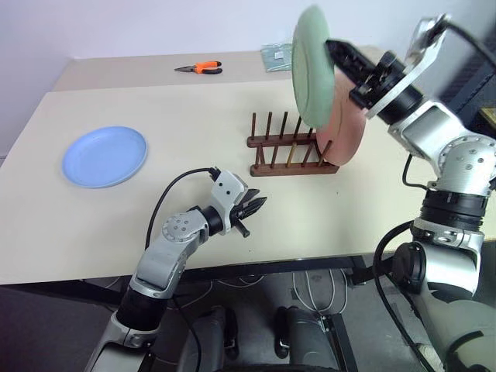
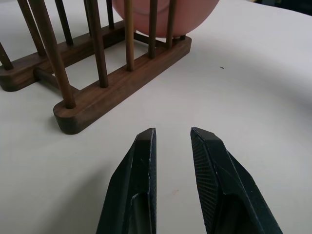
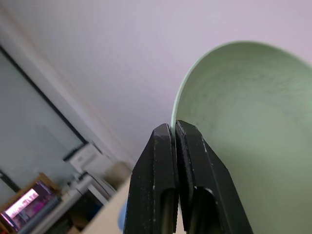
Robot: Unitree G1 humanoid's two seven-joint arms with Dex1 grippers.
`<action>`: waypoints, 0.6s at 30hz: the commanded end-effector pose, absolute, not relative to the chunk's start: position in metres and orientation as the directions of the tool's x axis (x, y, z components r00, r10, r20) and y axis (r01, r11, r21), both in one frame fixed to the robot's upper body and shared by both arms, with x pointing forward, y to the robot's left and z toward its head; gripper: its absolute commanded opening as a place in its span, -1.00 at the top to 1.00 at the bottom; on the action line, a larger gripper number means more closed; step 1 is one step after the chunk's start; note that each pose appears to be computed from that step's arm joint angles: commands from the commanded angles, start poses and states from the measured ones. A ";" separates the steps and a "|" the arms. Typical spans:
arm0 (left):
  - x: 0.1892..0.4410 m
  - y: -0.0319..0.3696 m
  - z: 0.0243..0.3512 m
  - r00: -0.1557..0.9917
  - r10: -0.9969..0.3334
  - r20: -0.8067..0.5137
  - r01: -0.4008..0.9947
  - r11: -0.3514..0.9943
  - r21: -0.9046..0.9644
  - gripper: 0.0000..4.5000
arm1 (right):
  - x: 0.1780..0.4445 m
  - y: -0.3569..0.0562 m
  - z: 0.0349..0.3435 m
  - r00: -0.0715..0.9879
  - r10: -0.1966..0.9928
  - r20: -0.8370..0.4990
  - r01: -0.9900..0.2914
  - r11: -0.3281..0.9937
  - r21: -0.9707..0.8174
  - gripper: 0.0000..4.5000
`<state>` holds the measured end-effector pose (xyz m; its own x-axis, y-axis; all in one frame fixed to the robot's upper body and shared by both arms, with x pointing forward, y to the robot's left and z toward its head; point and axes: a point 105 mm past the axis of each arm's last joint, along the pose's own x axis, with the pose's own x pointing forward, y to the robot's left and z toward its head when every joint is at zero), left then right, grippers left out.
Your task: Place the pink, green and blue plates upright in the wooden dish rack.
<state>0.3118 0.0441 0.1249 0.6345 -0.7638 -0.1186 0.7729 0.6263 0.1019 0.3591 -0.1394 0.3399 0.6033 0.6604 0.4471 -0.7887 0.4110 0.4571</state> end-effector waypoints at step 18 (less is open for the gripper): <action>0.305 0.040 0.134 0.605 -0.792 -0.076 0.796 0.601 0.074 0.50 | 0.388 -0.149 0.298 0.717 0.613 0.332 -0.670 0.476 0.570 0.43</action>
<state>0.3103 0.0430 0.1241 0.6224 -0.7735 -0.1195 0.7825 0.6180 0.0758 0.3944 -0.1521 0.2764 0.7497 0.5977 0.2841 -0.6051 0.4453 0.6600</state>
